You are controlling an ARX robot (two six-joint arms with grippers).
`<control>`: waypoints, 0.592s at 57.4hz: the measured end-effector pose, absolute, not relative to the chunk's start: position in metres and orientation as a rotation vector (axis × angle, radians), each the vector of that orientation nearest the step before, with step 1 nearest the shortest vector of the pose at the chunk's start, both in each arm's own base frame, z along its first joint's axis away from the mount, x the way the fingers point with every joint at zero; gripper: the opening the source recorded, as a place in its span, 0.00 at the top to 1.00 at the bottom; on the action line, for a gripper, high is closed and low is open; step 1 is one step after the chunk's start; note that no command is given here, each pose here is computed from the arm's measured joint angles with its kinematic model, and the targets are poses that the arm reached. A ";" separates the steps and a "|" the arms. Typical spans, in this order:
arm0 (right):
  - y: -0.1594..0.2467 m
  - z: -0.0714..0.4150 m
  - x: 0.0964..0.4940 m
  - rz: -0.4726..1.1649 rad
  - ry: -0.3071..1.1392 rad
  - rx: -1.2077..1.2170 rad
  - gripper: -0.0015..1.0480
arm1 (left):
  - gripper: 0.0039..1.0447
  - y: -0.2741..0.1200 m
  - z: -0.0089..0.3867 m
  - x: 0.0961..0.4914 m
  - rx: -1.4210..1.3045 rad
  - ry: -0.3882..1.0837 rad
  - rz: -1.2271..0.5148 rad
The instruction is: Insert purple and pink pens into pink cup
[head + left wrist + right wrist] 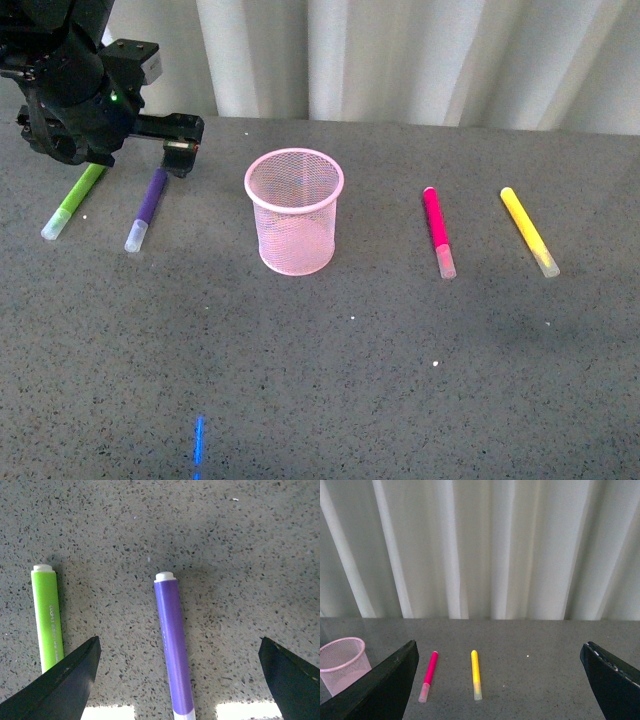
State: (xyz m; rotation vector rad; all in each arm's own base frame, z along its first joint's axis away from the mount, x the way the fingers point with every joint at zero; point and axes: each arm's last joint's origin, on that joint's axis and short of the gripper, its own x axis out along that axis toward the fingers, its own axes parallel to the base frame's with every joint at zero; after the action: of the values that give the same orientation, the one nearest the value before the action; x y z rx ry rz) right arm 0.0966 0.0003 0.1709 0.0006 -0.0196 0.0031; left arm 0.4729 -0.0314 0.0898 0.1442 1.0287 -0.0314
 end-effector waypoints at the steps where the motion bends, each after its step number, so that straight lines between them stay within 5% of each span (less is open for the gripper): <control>1: 0.000 0.171 0.097 0.003 -0.020 0.001 0.07 | 0.06 -0.031 0.089 0.474 0.143 1.030 -0.032; 34: 0.000 0.171 0.097 0.003 -0.020 0.001 0.07 | 0.06 -0.030 0.066 0.495 0.144 1.066 -0.026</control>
State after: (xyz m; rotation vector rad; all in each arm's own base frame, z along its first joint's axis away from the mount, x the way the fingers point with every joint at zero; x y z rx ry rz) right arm 0.0966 0.0002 0.1709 0.0006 -0.0196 0.0027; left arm 0.4947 -0.0303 0.0660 0.1443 1.0664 -0.0261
